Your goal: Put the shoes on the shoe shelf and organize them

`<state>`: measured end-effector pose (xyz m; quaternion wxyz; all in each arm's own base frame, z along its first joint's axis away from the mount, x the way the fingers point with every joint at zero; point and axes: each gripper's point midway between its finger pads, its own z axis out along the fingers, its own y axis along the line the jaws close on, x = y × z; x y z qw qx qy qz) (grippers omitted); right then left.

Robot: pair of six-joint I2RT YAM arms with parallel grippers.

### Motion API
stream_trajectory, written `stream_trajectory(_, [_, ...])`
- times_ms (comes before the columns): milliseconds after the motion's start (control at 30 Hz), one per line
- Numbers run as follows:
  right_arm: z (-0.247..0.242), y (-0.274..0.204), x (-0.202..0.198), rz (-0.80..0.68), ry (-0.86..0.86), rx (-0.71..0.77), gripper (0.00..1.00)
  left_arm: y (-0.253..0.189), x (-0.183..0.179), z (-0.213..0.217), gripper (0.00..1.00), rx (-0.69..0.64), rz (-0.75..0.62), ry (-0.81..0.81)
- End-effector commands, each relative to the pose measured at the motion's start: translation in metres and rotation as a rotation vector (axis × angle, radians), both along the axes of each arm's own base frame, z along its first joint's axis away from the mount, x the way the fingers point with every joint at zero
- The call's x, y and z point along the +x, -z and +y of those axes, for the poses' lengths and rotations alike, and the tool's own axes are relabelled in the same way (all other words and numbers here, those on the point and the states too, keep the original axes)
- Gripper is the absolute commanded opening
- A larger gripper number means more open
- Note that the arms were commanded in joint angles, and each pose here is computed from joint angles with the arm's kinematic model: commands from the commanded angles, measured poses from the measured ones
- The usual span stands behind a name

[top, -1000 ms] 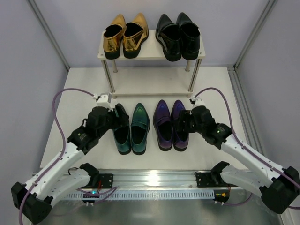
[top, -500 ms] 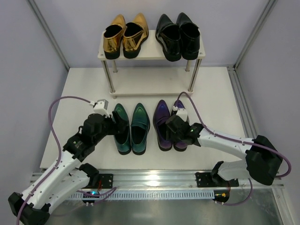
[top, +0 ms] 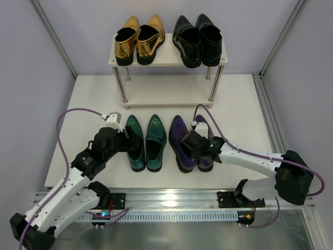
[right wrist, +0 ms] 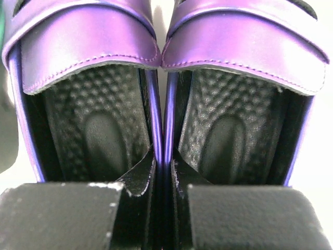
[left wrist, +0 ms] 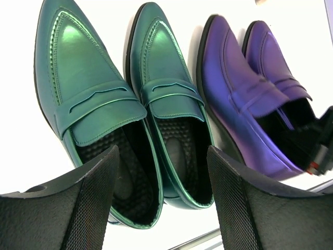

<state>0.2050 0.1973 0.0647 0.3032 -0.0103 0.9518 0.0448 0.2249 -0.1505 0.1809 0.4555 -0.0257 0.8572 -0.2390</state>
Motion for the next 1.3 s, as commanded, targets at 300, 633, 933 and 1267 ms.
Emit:
stream_trajectory(300, [0.015,-0.166,0.030,-0.374,-0.092,0.113,0.04,-0.025,0.003,0.001,0.67,-0.006,-0.055,-0.004])
stream_trajectory(633, [0.037,-0.215,0.097,-0.665,-0.001,0.045,0.04,-0.026,-0.002,0.005,0.66,-0.008,-0.046,-0.012])
stream_trajectory(933, [0.038,-0.225,0.181,-0.750,0.057,0.071,0.04,-0.031,-0.014,0.017,0.66,-0.020,-0.063,-0.035])
stream_trajectory(1267, [0.038,-0.226,0.252,-0.795,0.021,0.138,0.04,-0.030,-0.024,0.016,0.66,-0.060,-0.057,-0.020])
